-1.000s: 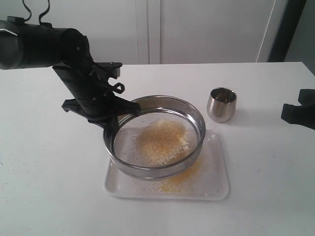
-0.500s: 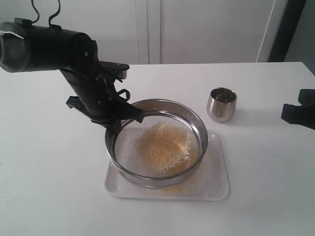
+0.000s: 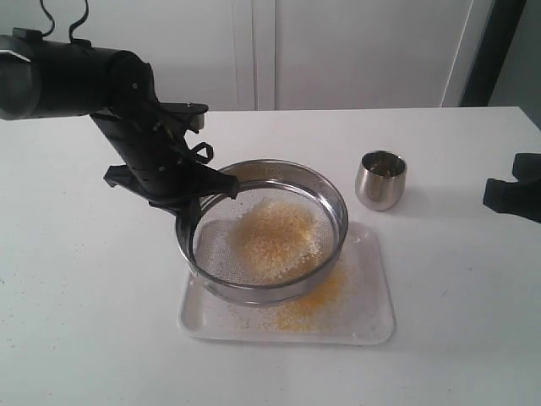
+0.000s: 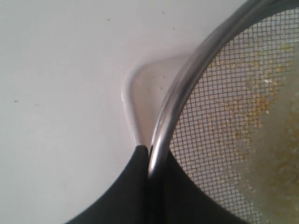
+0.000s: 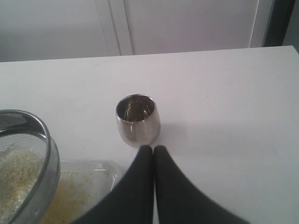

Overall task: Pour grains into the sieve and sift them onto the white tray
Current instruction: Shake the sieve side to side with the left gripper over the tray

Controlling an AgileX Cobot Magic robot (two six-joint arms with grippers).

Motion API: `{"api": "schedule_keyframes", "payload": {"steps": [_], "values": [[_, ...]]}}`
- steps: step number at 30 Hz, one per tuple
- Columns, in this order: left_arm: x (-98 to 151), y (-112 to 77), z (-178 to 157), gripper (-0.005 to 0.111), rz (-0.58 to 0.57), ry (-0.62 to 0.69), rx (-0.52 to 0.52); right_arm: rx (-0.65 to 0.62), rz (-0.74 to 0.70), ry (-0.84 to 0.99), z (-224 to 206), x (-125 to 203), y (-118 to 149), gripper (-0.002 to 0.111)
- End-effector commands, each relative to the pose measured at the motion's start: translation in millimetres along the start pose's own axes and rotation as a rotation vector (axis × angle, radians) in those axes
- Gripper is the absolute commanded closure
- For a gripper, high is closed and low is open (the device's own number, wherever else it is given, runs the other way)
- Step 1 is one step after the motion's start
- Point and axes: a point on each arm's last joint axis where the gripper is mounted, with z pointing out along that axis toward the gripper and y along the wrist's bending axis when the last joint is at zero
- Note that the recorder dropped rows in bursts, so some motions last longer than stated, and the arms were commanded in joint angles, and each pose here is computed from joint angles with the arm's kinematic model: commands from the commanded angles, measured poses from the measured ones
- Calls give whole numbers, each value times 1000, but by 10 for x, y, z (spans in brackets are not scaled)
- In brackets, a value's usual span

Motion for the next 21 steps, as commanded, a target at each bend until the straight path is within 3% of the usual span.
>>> {"api": "schedule_keyframes", "payload": {"steps": [1, 4, 7, 12, 15, 18, 21], "values": [[12, -244, -76, 107, 44, -44, 66, -2, -5, -5, -10, 2, 2, 108], [4, -126, -82, 107, 36, -24, 42, -2, -5, -5, -10, 2, 2, 108], [5, 32, -95, 107, -56, 19, 36, -2, -5, -5, -10, 2, 2, 108], [0, -273, -77, 107, 27, -63, 81, -2, -5, -5, -10, 2, 2, 108], [17, -156, -77, 107, 59, -25, 15, -2, -5, -5, -10, 2, 2, 108], [-6, 6, -89, 107, -44, -8, 3, -2, -5, -5, -10, 2, 2, 108], [14, -235, -75, 107, 71, -46, 44, -2, -5, -5, -10, 2, 2, 108]]}}
